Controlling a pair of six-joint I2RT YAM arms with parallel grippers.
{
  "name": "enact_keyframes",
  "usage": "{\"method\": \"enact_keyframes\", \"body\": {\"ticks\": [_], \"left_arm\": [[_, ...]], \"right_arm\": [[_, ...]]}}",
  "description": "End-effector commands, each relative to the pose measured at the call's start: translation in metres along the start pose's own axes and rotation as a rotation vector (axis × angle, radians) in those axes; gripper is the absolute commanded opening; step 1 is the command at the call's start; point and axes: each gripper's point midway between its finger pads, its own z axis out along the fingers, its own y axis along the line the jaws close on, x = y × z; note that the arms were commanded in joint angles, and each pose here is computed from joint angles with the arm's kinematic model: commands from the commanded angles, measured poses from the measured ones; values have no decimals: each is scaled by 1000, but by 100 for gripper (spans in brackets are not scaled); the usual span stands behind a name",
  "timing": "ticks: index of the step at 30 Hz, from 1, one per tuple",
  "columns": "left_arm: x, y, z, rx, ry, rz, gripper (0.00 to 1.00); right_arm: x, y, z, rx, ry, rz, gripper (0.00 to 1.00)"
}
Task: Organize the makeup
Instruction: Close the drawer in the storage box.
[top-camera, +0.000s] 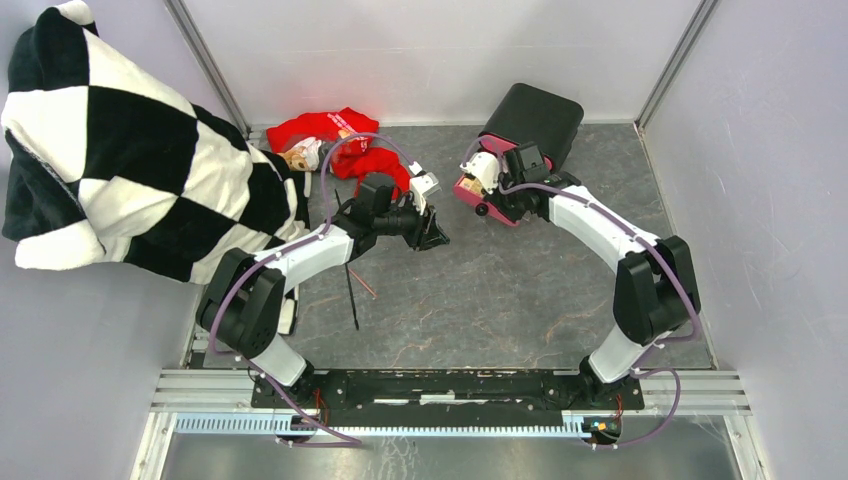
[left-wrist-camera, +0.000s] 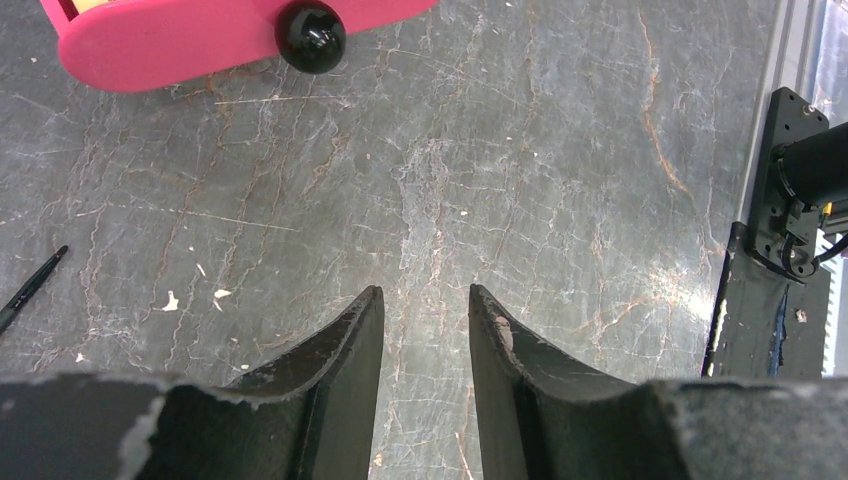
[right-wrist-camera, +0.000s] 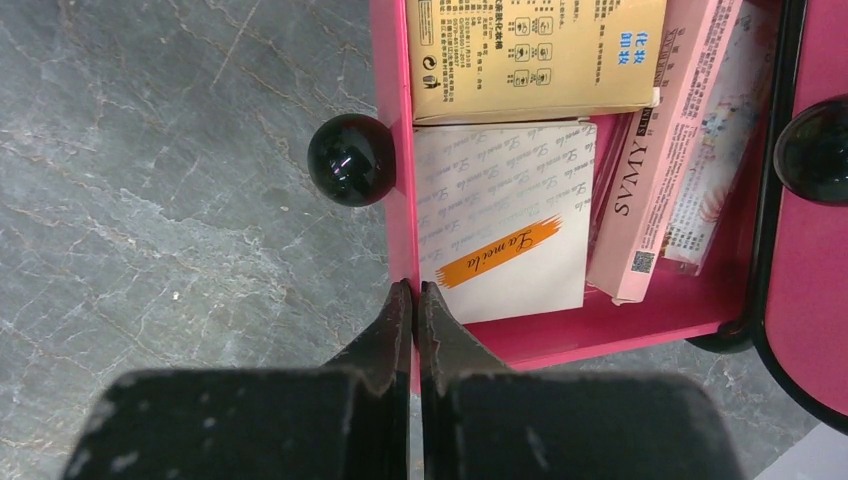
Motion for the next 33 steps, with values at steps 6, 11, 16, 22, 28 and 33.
{"method": "enact_keyframes", "body": {"ticks": [6, 11, 16, 22, 28, 33], "left_arm": [[-18, 1, -9, -12, -53, 94, 44], [-18, 1, -9, -12, -54, 95, 44], [-19, 0, -10, -13, -55, 96, 44], [-18, 1, -9, -15, -51, 96, 44], [-18, 1, -9, -16, -48, 96, 44], [-16, 3, -8, -17, -43, 95, 44]], "right_arm": [[-20, -55, -11, 148, -36, 26, 0], [-23, -68, -10, 165, -35, 5, 0], [-18, -86, -7, 203, -3, -22, 0], [-17, -109, -1, 248, 17, -50, 0], [-19, -125, -3, 301, 29, -75, 9], [-19, -135, -7, 345, 41, -92, 21]]}}
